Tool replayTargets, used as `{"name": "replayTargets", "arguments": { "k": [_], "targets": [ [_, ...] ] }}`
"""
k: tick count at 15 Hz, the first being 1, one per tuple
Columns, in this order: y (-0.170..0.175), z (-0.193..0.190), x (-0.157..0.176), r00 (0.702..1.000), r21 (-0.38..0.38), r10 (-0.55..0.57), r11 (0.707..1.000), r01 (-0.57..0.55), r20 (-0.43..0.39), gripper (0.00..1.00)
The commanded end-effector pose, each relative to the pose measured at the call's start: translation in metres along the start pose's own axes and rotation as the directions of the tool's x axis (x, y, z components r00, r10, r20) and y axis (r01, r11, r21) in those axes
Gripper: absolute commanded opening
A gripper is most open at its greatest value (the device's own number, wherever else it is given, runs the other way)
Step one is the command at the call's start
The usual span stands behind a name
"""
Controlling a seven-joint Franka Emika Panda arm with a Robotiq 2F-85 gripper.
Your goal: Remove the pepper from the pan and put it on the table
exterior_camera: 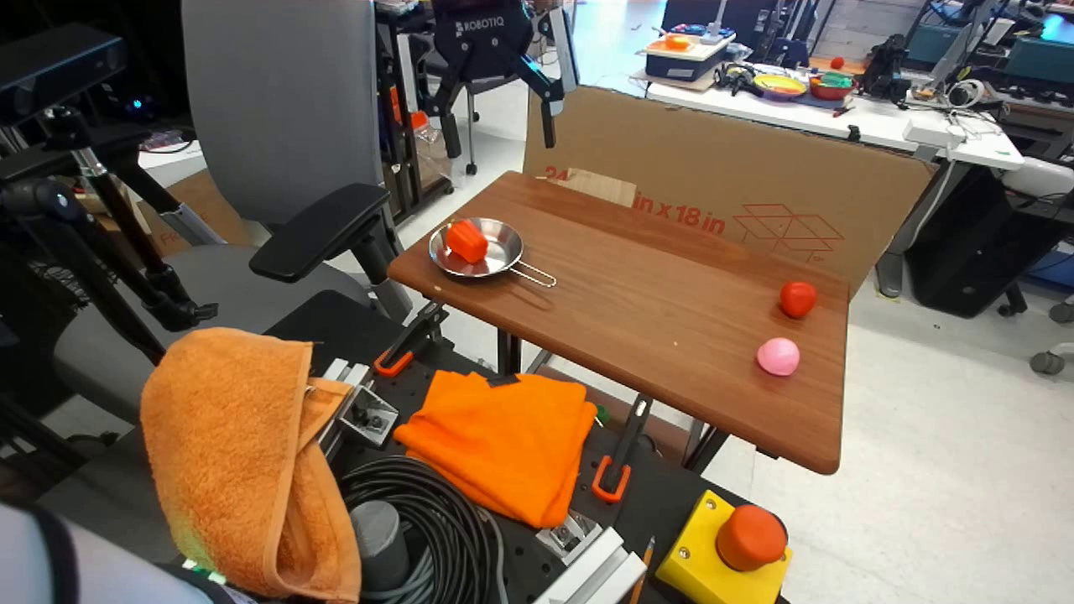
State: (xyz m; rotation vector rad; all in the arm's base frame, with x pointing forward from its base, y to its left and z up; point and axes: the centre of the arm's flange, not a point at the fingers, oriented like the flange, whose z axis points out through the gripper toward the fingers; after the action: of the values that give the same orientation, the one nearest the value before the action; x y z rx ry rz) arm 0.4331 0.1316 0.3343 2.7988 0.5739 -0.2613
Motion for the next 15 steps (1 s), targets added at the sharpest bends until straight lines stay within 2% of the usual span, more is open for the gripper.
{"name": "replayTargets", "arguments": {
  "k": [1,5,10,12,13,15],
  "targets": [
    [-0.0007,0.0002,0.0001,0.999,-0.013,-0.032,0.999,0.032,-0.042,1.00],
    [-0.0012,-0.0003,0.0009,0.982,-0.015,-0.110,0.994,0.109,-0.157,1.00],
    [-0.0059,0.0004,0.0033,0.966,-0.052,-0.158,0.987,0.150,-0.205,1.00],
    [-0.0070,0.0005,0.0048,0.971,-0.066,-0.149,0.988,0.139,-0.189,1.00],
    [-0.0076,0.0002,0.0073,0.983,-0.072,-0.114,0.992,0.105,-0.141,1.00],
    [-0.0074,0.0014,0.0075,0.993,-0.084,-0.058,0.995,0.049,-0.104,1.00]
  ]
}}
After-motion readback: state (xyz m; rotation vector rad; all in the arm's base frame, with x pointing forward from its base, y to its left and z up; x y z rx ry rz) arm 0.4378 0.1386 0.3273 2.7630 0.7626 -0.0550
